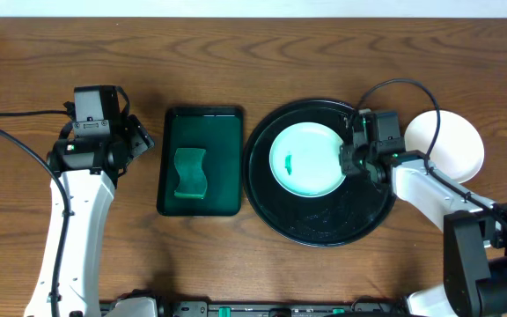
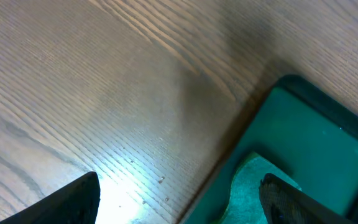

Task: Clean dirty plates on tray and stack at the side
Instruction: 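Slide the pale green plate onto the center of the black tray, then hold the plate rim with the right gripper on the black tray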

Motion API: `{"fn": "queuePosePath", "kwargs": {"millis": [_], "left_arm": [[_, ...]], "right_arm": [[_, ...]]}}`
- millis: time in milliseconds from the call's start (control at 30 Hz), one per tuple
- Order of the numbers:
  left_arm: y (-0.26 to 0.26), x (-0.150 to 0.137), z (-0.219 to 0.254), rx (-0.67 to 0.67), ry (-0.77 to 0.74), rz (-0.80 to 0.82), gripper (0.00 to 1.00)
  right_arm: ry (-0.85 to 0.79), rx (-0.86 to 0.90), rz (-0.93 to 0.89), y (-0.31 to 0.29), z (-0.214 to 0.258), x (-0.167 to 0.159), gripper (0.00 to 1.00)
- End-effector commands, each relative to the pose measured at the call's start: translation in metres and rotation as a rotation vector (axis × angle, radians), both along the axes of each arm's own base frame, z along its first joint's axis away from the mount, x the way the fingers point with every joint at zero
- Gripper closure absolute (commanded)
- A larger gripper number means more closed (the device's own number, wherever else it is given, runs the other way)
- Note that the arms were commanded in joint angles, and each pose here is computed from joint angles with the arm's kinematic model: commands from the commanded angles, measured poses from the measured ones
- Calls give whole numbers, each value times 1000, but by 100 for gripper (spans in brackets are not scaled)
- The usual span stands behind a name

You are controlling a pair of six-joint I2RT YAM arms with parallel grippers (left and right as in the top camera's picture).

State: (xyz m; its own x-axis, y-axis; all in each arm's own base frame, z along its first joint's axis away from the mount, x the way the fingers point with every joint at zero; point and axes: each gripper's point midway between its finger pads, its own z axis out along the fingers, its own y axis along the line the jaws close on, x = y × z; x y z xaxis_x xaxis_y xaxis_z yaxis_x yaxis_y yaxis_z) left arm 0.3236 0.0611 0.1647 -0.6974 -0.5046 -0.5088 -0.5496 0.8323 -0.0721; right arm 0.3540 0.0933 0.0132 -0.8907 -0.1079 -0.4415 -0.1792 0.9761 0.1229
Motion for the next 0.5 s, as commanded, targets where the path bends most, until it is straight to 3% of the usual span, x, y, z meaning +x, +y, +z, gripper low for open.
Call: {"fn": "queuePosePath", "kwargs": {"millis": [0, 267, 433, 467], "left_arm": [[3, 0, 5, 9, -9, 13, 18], [3, 0, 5, 9, -9, 13, 18], [3, 0, 5, 9, -9, 13, 18], [3, 0, 5, 9, -9, 13, 18]], "right_arm": [[-67, 1, 23, 5, 53, 20, 72], [16, -22, 67, 8, 98, 20, 58], [95, -6, 105, 15, 70, 18, 59], [116, -14, 104, 14, 61, 18, 64]]}}
